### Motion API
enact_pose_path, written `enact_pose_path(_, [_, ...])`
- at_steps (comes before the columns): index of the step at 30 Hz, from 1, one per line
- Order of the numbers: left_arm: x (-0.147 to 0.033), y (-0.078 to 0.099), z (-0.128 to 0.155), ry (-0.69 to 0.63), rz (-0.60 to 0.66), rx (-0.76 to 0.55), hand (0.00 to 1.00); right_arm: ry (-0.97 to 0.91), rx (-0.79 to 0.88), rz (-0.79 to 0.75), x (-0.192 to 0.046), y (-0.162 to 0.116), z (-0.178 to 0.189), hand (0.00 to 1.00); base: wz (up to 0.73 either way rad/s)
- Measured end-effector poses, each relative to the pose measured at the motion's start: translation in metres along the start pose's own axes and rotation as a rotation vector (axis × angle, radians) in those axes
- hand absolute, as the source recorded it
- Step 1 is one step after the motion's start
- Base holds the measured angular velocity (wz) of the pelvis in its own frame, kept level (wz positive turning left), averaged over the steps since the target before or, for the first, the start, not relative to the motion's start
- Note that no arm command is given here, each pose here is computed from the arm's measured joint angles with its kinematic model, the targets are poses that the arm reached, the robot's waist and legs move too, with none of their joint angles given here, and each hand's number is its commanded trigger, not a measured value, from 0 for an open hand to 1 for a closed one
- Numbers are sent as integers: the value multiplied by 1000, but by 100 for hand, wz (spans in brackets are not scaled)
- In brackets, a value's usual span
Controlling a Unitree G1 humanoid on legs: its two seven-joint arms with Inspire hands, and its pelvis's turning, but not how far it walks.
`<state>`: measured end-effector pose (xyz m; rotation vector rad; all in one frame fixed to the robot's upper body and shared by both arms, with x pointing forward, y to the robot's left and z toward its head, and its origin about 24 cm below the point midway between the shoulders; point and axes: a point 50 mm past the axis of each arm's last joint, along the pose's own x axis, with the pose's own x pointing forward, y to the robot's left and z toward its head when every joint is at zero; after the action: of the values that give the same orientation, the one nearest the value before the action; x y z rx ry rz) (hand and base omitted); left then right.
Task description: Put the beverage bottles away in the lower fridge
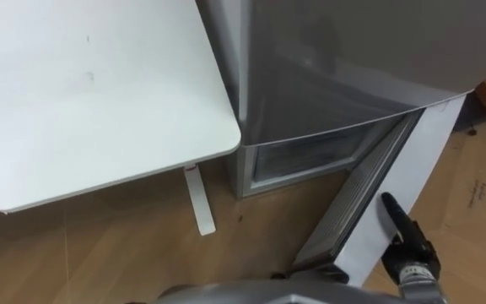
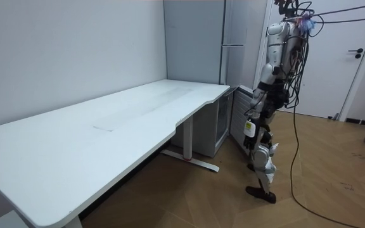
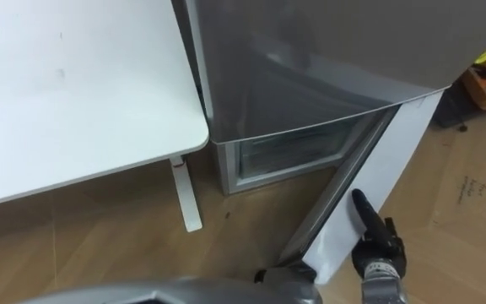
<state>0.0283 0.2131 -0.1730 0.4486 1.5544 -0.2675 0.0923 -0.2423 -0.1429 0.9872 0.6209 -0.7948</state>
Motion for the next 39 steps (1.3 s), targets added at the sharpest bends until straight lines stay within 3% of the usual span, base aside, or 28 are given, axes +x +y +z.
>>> enact_pose_path(9, [-1, 6, 9, 2, 10, 36, 0, 33, -40, 42, 7, 23, -7, 0, -16])
enact_pose_path(14, [-1, 11, 5, 18, -6, 46, 0, 160, -63, 105, 6, 33, -30, 0, 4])
enact_pose_path(19, [-1, 7, -5, 16, -17, -5, 0, 379, -164, 280, 0, 65, -65, 0, -75])
enact_pose_path(28, [-1, 4, 0, -1, -22, -36, 0, 486, -193, 364, -7, 69, -77, 0, -27])
enact_pose_path(39, [-1, 3, -3, -7, -9, -57, 0, 549, -190, 435, -11, 73, -82, 0, 15])
